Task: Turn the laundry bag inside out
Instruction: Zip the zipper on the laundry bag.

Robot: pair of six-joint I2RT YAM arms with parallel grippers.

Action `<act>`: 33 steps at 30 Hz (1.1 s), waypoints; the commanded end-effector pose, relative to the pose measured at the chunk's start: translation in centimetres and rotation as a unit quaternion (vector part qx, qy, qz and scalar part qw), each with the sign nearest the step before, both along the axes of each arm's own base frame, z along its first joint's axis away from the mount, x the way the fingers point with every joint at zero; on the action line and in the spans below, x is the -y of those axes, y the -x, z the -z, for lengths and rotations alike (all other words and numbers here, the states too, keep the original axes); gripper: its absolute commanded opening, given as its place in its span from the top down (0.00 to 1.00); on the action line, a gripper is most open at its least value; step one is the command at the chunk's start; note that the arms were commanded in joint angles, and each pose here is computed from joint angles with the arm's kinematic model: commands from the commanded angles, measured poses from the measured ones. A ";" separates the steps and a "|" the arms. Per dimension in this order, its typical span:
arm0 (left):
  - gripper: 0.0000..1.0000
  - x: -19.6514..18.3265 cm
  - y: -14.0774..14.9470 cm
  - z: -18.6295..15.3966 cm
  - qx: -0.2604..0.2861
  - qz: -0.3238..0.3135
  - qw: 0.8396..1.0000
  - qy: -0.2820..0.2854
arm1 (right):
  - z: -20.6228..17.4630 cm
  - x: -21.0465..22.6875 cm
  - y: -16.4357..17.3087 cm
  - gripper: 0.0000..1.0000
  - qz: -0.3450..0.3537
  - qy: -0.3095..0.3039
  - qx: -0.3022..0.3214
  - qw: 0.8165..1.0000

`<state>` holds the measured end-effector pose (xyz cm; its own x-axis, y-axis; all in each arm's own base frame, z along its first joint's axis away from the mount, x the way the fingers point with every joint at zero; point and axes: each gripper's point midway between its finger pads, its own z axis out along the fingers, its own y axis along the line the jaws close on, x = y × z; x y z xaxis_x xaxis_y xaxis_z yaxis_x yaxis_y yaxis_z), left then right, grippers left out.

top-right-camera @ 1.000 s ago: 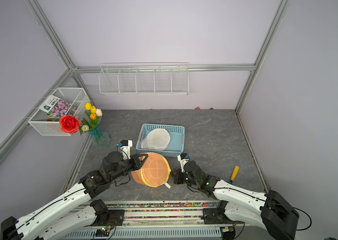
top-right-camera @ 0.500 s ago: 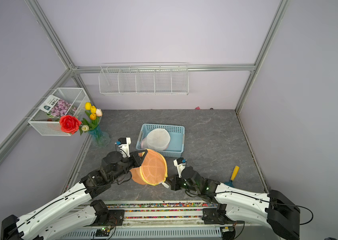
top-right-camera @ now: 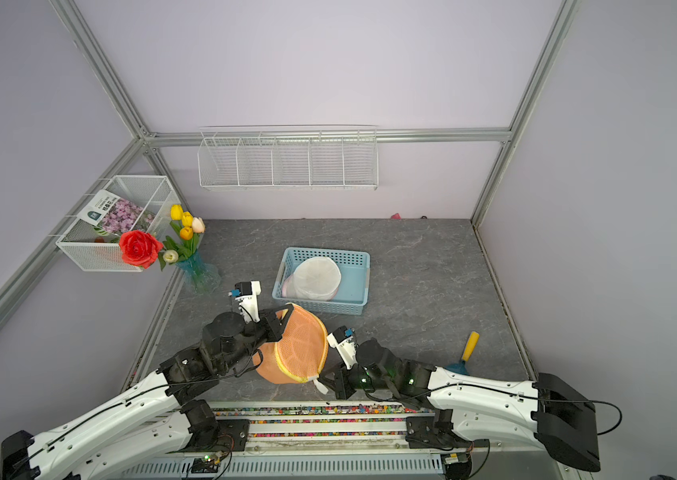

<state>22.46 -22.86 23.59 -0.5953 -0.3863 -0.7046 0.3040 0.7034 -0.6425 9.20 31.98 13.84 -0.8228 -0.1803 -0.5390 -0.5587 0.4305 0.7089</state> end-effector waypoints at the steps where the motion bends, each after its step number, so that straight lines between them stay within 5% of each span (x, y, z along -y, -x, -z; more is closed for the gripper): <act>1: 1.00 -1.6 -1.7 -1.8 0.040 -0.063 0.997 0.004 | -5.7 -2.1 2.0 1.00 -0.071 -0.090 0.033 0.993; 6: 1.00 -2.3 -1.8 -1.7 0.047 -0.074 0.996 -0.026 | -8.2 -2.5 2.5 1.00 -0.085 -0.131 0.040 0.987; 17: 1.00 -7.0 -1.3 -3.6 0.079 -0.141 0.984 -0.068 | -6.4 1.4 1.6 1.00 -0.028 -0.053 0.049 0.997; 23: 1.00 -4.5 -1.6 -3.2 0.066 -0.106 0.991 -0.045 | -7.0 -2.2 2.0 1.00 -0.080 -0.070 0.040 0.993; 31: 1.00 -5.2 -2.8 -3.1 0.067 -0.148 0.985 -0.056 | -7.2 -7.1 3.9 1.00 -0.143 -0.070 0.050 0.986; 33: 1.00 -4.0 -2.4 -3.6 0.076 -0.102 0.990 -0.059 | -7.3 -6.9 3.6 1.00 -0.132 -0.060 0.058 0.988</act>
<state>24.24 -18.28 23.03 -0.4644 -0.3228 -0.8247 0.1852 0.8752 -0.4468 6.94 37.89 18.12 -0.7451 -0.3123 -0.5894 -0.6654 0.2877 0.6888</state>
